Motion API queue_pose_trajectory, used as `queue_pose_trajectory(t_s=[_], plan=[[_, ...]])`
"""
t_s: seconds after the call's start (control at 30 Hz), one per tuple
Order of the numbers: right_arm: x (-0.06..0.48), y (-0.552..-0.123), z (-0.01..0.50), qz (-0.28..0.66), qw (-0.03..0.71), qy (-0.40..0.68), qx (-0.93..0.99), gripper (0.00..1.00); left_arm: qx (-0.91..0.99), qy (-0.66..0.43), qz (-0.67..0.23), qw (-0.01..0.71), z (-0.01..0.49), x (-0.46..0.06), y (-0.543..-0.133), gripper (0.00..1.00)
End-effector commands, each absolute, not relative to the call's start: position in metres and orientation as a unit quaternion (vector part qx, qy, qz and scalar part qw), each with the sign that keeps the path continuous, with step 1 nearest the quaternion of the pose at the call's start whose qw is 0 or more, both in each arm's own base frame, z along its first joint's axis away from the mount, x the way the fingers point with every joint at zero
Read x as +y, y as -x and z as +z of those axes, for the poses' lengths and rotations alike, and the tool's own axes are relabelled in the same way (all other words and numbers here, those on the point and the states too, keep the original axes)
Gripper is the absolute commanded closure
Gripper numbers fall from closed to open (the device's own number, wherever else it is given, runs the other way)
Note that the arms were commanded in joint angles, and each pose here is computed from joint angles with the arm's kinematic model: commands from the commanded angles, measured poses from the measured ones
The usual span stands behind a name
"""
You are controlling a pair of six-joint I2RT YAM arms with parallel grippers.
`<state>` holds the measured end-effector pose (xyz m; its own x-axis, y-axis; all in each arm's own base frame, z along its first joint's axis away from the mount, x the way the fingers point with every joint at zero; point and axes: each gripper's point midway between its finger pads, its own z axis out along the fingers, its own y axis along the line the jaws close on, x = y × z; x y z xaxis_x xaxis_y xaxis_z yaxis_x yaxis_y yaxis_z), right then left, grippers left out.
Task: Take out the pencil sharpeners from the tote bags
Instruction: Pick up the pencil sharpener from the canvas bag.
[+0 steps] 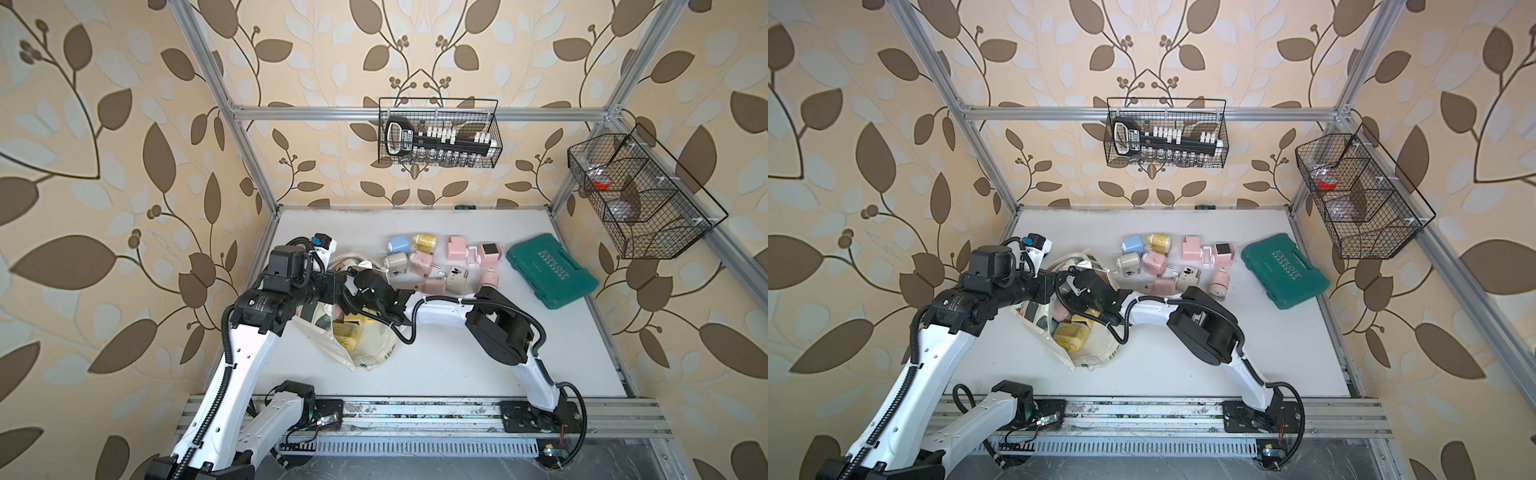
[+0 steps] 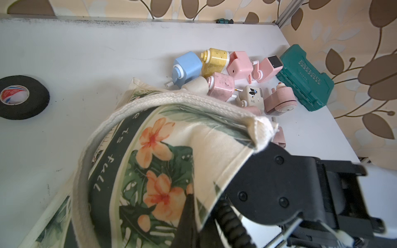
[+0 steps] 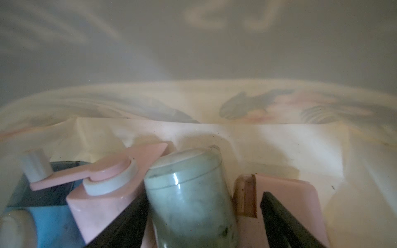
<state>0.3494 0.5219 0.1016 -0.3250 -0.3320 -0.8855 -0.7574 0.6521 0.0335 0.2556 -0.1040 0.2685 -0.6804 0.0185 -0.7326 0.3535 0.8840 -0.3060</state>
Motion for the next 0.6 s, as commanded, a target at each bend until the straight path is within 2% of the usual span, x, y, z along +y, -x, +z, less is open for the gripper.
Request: queue_pose_trajectory(t_s=[0.0,0.2,0.3,0.37,0.57], plan=[[0.534,-0.342,0.079,0.239,0.430,0.369,0.789,0.22,0.877,-0.132,-0.257,0.385,0.282,-0.120,-0.246,1.00],[0.530,-0.345,0.046,0.211,0.395,0.368,0.815,0.33,0.878,-0.132,-0.256,0.383,0.280,-0.120,-0.247,1.00],[0.531,-0.343,0.047,0.216,0.395,0.370,0.813,0.43,0.878,-0.131,-0.256,0.383,0.280,-0.119,-0.246,1.00],[0.531,-0.342,0.057,0.223,0.401,0.370,0.808,0.50,0.878,-0.130,-0.255,0.383,0.279,-0.119,-0.246,1.00],[0.519,-0.313,0.120,0.246,0.458,0.383,0.764,0.56,0.877,-0.128,-0.248,0.390,0.283,-0.116,-0.244,1.00]])
